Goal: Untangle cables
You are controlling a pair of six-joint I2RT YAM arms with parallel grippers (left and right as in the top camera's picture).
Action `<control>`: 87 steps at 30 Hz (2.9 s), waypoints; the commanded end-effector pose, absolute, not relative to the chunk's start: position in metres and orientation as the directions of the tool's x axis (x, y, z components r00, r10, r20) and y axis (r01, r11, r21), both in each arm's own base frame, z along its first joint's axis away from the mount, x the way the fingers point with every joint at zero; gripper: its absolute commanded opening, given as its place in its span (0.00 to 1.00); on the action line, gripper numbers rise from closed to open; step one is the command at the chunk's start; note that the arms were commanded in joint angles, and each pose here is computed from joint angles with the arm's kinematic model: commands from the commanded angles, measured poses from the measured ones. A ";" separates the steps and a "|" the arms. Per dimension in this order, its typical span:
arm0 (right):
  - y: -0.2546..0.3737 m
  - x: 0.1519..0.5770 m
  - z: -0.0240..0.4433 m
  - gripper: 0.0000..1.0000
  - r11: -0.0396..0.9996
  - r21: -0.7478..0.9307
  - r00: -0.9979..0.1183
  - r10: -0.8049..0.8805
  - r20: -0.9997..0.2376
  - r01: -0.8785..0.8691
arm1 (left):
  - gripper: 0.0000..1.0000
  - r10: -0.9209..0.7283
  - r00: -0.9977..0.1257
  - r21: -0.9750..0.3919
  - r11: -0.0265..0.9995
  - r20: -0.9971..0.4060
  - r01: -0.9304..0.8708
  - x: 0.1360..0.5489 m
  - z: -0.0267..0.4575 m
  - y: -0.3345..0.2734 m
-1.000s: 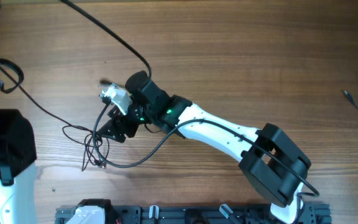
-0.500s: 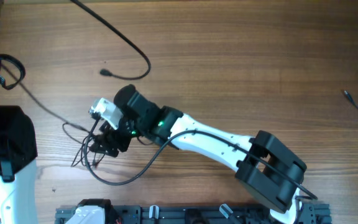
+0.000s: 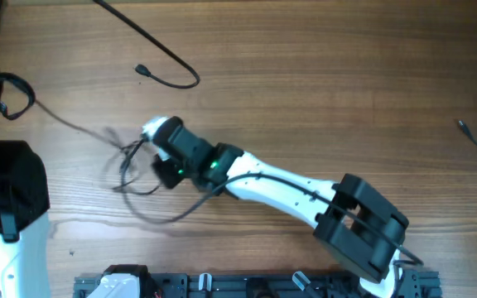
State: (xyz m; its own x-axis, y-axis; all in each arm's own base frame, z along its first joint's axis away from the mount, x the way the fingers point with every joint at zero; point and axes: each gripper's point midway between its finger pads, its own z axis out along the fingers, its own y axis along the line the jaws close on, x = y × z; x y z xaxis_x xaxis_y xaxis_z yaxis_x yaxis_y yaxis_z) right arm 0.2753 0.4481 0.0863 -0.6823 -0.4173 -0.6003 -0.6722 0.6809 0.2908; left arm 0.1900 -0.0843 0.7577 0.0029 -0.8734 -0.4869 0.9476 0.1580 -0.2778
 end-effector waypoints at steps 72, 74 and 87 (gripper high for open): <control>-0.196 0.391 0.346 0.04 0.794 0.089 -0.481 0.448 -0.754 0.601 | 0.04 -0.177 -0.495 -0.441 0.752 -0.851 0.489 0.384 0.448 -0.119; -0.214 0.381 0.343 0.04 0.740 0.216 -0.411 0.564 -0.716 0.638 | 0.04 -0.129 -0.498 -0.423 0.729 -0.857 0.538 0.381 0.443 -0.141; -0.294 0.349 0.378 0.04 0.662 0.464 -0.174 0.664 -0.727 0.589 | 0.04 0.000 -0.496 -0.402 0.588 -0.868 0.702 0.361 0.433 -0.232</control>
State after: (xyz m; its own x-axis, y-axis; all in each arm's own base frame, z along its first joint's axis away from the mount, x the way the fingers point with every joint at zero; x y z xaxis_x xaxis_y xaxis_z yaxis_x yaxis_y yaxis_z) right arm 0.3512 -0.2857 0.3661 -0.2169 0.6598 -0.7194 0.6092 0.6673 0.4284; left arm 0.3668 -0.2161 0.4291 -0.5282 -0.0331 -0.8485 0.6541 0.6212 -0.4315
